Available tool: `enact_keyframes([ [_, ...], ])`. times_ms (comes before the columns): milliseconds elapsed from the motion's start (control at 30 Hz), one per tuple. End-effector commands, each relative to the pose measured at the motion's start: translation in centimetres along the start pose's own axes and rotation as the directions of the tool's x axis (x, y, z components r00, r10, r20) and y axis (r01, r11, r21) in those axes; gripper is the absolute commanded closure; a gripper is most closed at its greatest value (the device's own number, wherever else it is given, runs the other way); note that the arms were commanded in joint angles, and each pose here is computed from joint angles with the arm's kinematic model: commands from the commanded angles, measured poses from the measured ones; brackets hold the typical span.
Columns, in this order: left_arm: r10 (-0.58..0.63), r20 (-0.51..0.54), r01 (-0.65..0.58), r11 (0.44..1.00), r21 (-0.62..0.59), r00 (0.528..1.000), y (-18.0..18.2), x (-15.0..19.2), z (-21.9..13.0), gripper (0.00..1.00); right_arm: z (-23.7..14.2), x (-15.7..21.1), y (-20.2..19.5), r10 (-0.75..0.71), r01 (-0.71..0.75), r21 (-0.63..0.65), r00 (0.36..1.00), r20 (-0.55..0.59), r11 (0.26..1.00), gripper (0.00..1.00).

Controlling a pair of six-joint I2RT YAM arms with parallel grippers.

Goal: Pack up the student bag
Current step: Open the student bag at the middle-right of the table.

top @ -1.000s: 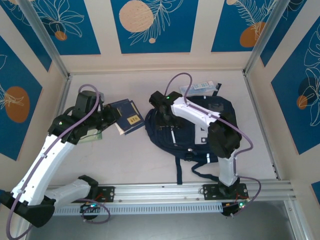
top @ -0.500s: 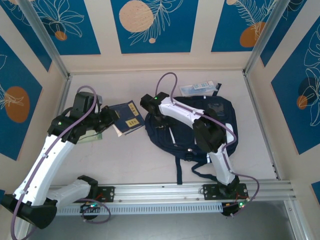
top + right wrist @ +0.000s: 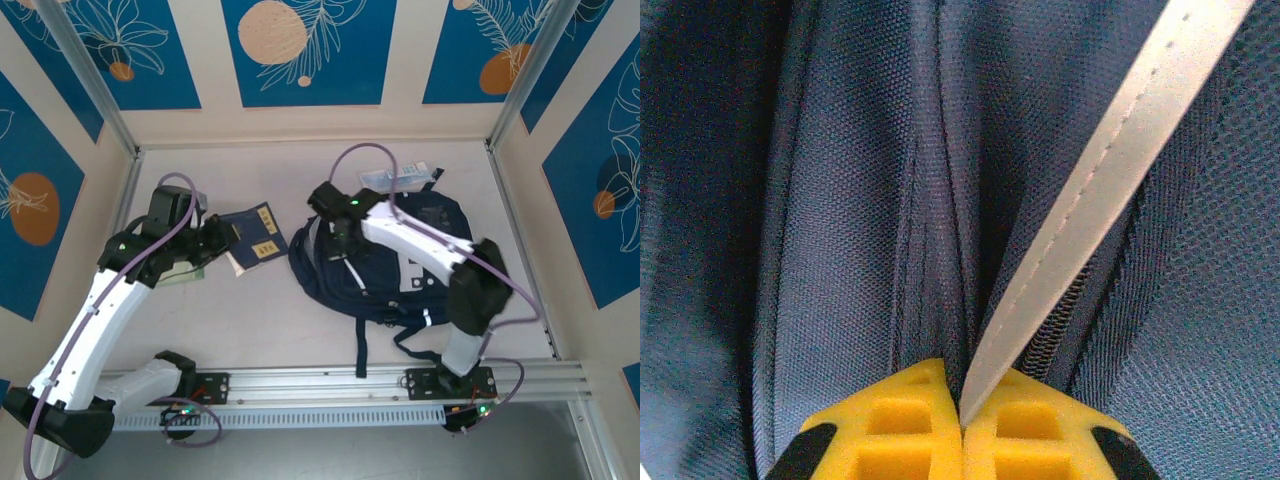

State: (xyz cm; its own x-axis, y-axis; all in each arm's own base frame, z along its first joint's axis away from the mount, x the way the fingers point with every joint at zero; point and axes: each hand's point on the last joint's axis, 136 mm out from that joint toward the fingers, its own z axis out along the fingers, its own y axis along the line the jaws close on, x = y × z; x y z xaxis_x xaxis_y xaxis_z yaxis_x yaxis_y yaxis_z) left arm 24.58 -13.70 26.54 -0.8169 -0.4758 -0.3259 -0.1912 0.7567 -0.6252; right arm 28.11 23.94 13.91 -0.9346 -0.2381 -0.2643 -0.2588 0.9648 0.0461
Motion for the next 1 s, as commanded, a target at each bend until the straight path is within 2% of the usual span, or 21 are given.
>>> enact_keyframes([
  [0, 0.015, -0.071, -0.007, 0.995, 0.104, 0.997, -1.4, 1.2, 0.9, 1.00, -3.9, 0.0, 1.6, -0.066, 0.095, -0.235, 0.990, 0.126, 0.967, 1.00],
  [133, 0.074, -0.149, -0.047, 0.983, 0.175, 0.986, -3.2, 3.0, 2.2, 1.00, -8.3, 0.7, 2.0, -0.104, 0.222, -0.382, 0.946, 0.306, 0.897, 1.00],
  [300, 0.244, -0.194, -0.175, 0.933, 0.316, 0.950, -7.6, 5.6, 3.3, 1.00, -12.1, 2.2, 1.6, -0.041, 0.237, -0.588, 0.944, 0.327, 0.773, 1.00],
  [433, 0.334, -0.241, -0.223, 0.892, 0.393, 0.911, -10.1, 7.8, 5.4, 1.00, -13.4, 3.6, 1.6, -0.028, 0.256, -0.663, 0.942, 0.334, 0.703, 1.00],
  [633, 0.391, -0.211, -0.224, 0.808, 0.545, 0.896, -14.3, 8.7, 7.3, 1.00, -12.9, 4.5, 1.0, -0.008, 0.205, -0.658, 0.957, 0.290, 0.725, 1.00],
  [667, 0.398, -0.206, -0.223, 0.794, 0.566, 0.894, -14.9, 8.8, 7.4, 1.00, -12.8, 4.5, 0.6, 0.003, 0.190, -0.641, 0.958, 0.287, 0.743, 0.97],
  [733, 0.412, -0.200, -0.221, 0.767, 0.602, 0.889, -16.2, 9.0, 7.6, 1.00, -12.6, 4.0, -0.8, 0.029, 0.150, -0.562, 0.954, 0.297, 0.814, 0.75],
  [800, 0.421, -0.191, -0.218, 0.744, 0.631, 0.887, -17.1, 9.1, 7.5, 1.00, -13.0, 3.6, -2.1, 0.036, 0.131, -0.478, 0.946, 0.323, 0.868, 0.63],
  [867, 0.424, -0.183, -0.217, 0.732, 0.646, 0.887, -17.5, 9.2, 7.5, 1.00, -13.9, 3.4, -2.9, 0.032, 0.124, -0.415, 0.936, 0.349, 0.901, 0.56],
  [967, 0.420, -0.176, -0.209, 0.720, 0.661, 0.891, -17.8, 9.3, 7.4, 1.00, -15.4, 3.2, -3.5, 0.035, 0.107, -0.362, 0.930, 0.367, 0.926, 0.55],
])
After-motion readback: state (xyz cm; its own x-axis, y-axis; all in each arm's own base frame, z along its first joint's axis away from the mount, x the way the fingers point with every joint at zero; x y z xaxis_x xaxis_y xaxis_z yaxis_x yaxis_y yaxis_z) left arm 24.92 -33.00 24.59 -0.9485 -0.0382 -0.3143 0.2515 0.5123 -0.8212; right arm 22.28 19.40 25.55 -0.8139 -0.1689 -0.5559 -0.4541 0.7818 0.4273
